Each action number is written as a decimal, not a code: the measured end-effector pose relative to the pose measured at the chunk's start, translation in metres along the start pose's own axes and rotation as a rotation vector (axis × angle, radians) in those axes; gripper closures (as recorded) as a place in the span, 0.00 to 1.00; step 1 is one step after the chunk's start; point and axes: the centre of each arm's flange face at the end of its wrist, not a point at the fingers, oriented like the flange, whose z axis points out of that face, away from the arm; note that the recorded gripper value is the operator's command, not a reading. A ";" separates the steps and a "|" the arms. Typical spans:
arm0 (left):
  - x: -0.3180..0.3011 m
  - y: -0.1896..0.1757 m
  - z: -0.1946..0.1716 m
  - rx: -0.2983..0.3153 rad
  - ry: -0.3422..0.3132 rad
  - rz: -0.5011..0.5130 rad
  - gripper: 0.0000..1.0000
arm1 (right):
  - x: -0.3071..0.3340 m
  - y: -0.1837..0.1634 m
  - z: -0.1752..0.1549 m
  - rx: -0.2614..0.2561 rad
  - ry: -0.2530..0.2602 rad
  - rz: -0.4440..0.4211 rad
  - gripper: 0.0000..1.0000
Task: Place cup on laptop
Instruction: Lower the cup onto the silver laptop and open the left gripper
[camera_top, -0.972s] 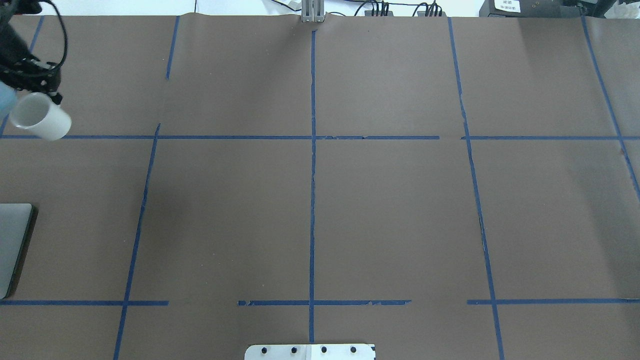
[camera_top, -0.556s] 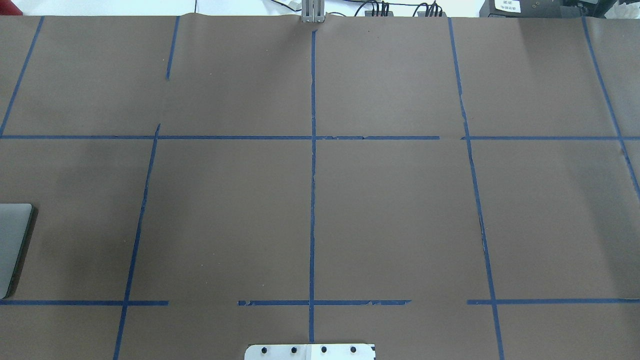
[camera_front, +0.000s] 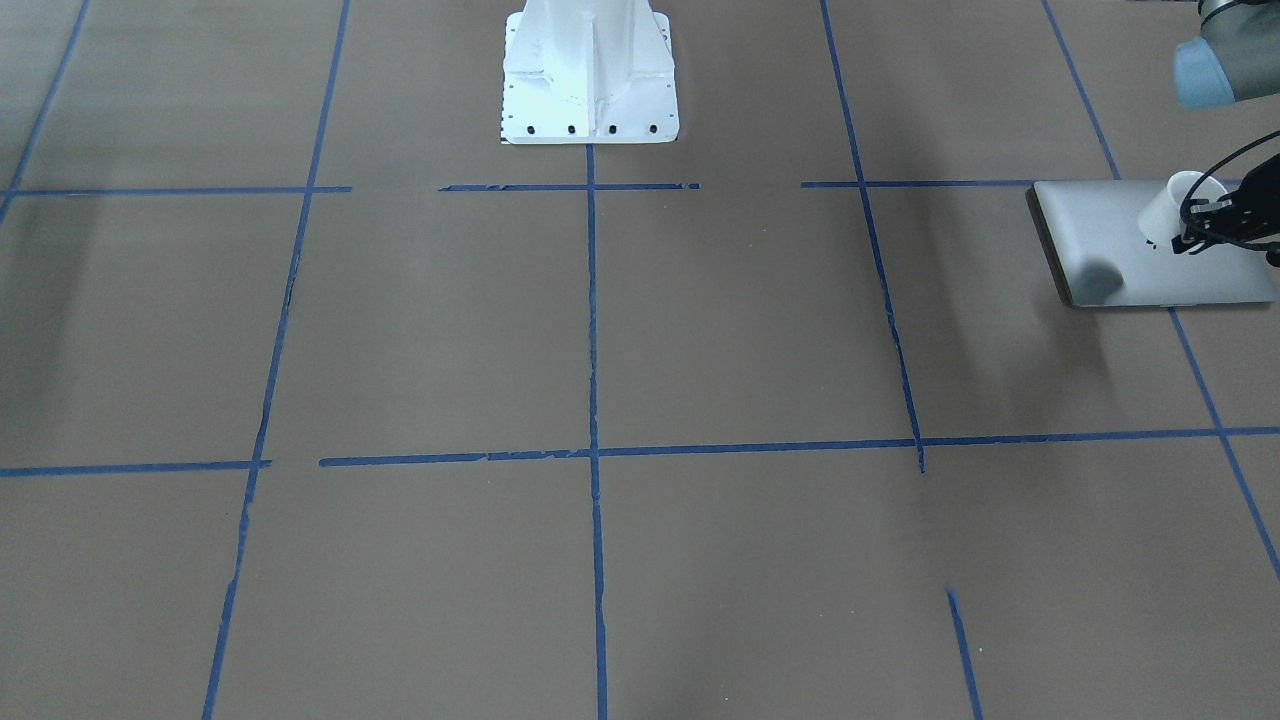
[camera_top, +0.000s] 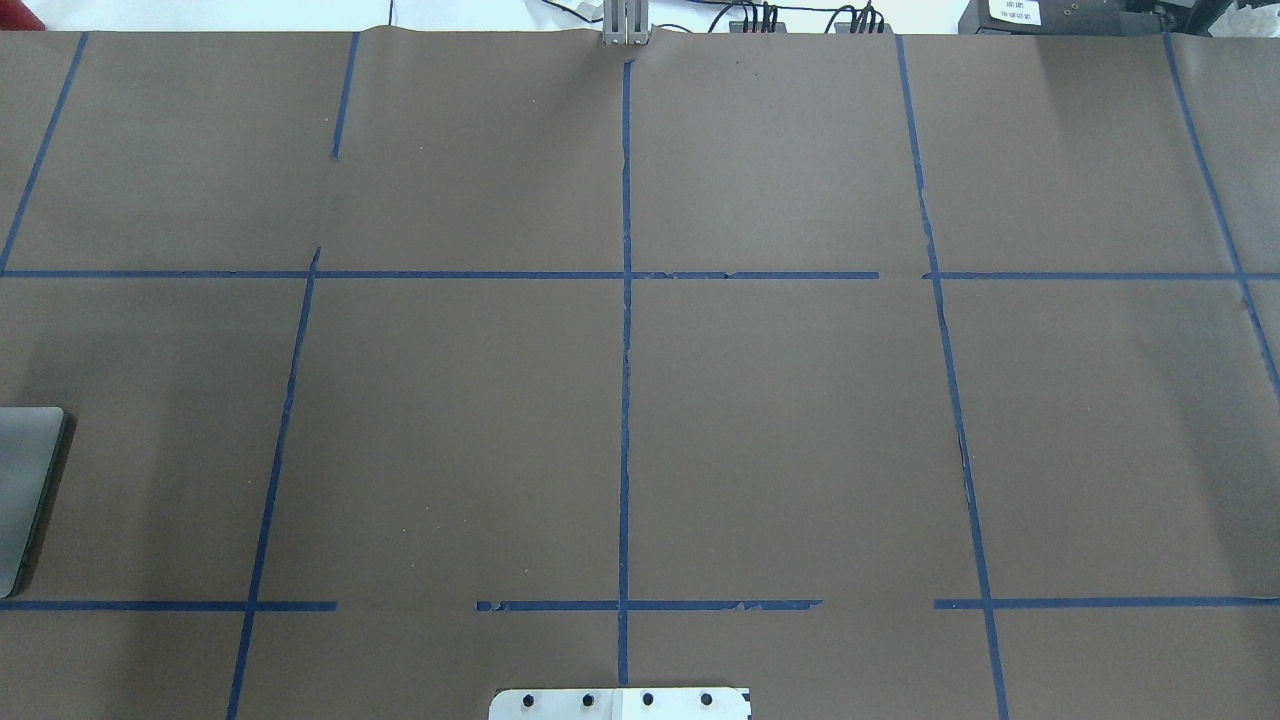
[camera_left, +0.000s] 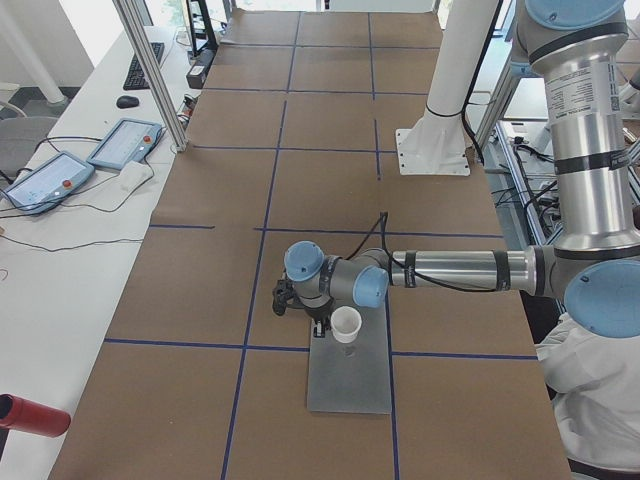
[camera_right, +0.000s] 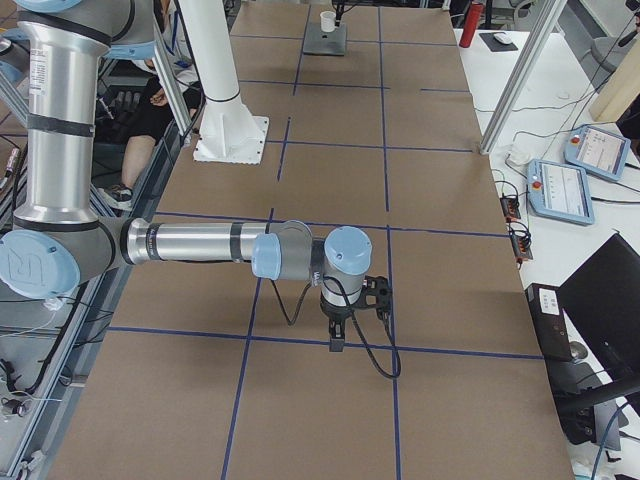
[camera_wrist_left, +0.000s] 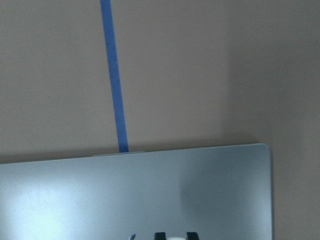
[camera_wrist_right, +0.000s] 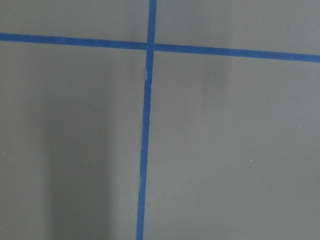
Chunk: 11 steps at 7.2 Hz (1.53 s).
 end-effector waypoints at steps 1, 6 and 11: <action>-0.013 0.003 0.013 0.020 0.006 -0.013 1.00 | 0.000 0.000 0.000 0.000 -0.001 0.000 0.00; -0.026 0.008 0.035 0.024 0.013 -0.025 0.00 | 0.000 0.000 0.000 0.000 -0.001 0.000 0.00; -0.048 -0.011 -0.017 0.077 0.005 0.036 0.00 | 0.000 0.000 0.000 0.000 0.000 0.000 0.00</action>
